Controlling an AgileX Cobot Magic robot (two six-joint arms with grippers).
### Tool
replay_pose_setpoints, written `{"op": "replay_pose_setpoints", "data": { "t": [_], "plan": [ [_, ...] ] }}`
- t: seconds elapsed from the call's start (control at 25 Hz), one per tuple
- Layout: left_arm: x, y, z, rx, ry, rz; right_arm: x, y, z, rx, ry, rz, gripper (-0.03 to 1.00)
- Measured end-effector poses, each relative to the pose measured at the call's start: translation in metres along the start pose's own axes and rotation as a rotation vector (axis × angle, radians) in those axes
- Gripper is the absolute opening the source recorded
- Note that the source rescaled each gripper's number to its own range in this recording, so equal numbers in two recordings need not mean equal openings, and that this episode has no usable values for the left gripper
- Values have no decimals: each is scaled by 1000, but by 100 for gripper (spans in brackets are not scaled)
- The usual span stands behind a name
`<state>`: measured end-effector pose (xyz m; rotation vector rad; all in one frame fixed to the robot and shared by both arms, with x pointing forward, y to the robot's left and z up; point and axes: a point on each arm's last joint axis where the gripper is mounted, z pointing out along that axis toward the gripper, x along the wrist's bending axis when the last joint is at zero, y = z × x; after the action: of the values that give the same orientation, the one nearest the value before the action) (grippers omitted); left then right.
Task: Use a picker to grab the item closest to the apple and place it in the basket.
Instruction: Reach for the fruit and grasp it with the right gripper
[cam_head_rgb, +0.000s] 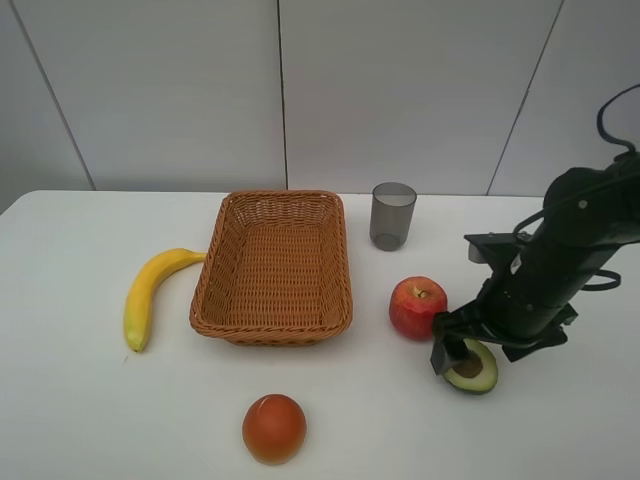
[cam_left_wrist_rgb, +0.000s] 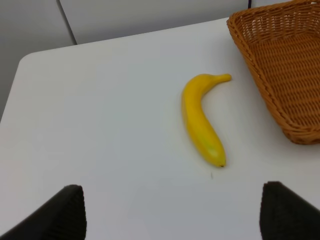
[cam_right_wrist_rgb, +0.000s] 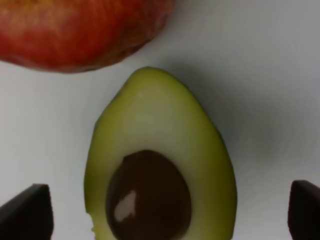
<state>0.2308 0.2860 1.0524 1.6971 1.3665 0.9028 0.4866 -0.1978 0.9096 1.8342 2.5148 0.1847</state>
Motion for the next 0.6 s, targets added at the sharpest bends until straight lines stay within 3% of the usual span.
{"op": "replay_pose_setpoints", "data": {
  "t": [0.28,0.6],
  "plan": [
    [0,0,0,0,0,0,-1,-1,17,59,-4,3,100],
    [0,0,0,0,0,0,-1,1,18,32,-4,3,99]
  ]
}}
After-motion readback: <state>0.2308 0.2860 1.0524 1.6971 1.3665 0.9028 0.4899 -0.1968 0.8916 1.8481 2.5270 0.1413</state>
